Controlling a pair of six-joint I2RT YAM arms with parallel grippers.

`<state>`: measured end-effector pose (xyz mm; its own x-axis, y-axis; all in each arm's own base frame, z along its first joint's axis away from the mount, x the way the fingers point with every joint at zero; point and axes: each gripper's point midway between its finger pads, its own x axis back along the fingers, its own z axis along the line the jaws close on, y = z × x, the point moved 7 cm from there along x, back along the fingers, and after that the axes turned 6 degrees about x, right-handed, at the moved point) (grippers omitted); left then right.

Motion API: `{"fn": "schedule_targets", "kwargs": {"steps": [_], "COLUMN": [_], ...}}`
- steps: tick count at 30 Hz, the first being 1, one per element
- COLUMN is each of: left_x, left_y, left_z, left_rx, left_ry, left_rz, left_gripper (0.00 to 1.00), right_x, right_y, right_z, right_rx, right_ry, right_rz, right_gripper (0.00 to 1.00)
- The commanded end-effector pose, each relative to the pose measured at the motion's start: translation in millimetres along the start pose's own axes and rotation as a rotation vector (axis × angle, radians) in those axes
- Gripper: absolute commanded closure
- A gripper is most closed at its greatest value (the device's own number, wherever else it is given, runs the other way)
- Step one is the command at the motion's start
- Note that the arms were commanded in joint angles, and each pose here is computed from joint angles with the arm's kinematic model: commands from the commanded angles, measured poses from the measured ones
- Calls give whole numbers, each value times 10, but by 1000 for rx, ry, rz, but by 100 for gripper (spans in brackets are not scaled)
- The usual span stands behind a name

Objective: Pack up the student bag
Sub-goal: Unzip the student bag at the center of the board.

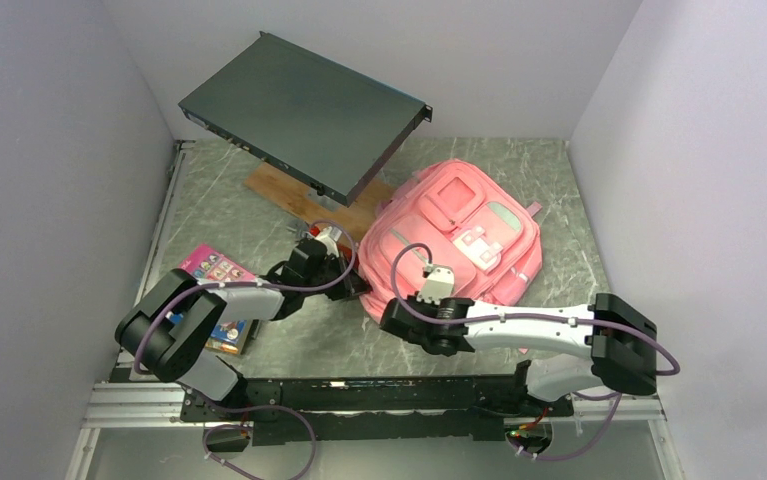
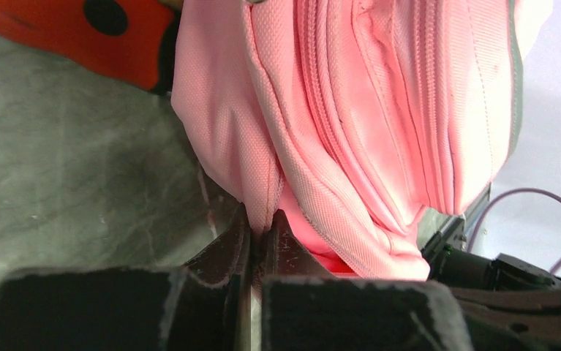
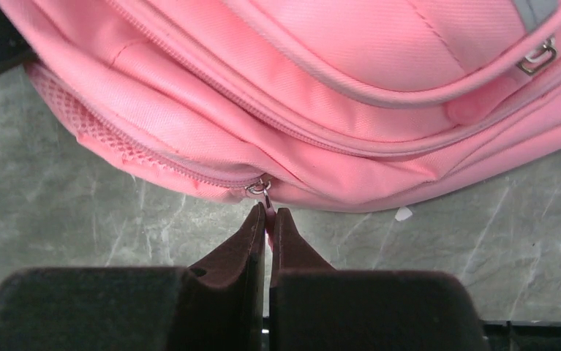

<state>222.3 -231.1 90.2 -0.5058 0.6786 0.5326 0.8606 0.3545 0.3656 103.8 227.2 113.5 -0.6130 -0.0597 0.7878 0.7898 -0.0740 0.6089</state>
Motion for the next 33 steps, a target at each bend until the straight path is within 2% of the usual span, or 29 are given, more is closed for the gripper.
{"fn": "schedule_targets", "kwargs": {"steps": [1, 3, 6, 8, 10, 13, 16, 19, 23, 29, 33], "left_x": [142, 201, 285, 295, 279, 265, 286, 375, 476, 670, 730], "left_y": [412, 451, 496, 508, 501, 484, 572, 730, 852, 1098, 1174], "left_z": [-230, -273, -334, -383, -412, -394, -305, -250, -344, -301, -323], "left_rx": [-66, -74, -89, -108, -118, -94, -74, -56, -118, -125, -144], "left_ry": [-131, -162, -197, -208, -220, -256, -243, -207, -150, -94, -67], "left_rz": [-153, -140, -127, -95, -57, -47, -62, -66, -60, -150, -150], "left_gripper": [100, 100, 100, 100, 100, 100, 100, 100, 100, 100, 100], "right_x": [5, -45, -97, -10, 46, 9, -29, -25, -30, -74, -82], "right_y": [-278, -282, -163, -79, -67, -257, -433, -378, -199, -196, -209], "right_z": [-834, -961, -922, -763, -697, -870, -1011, -1083, -1189, -1243, -1265], "right_rx": [5, -72, -147, -93, -15, 24, -54, -203, -352, -408, -449], "right_ry": [-342, -391, -310, -182, -131, -274, -371, -363, -319, -349, -380], "right_rz": [137, 144, 110, 52, 41, 142, 212, 188, 78, 73, 70], "right_gripper": [100, 100, 100, 100, 100, 100, 100, 100, 100, 100, 100]}}
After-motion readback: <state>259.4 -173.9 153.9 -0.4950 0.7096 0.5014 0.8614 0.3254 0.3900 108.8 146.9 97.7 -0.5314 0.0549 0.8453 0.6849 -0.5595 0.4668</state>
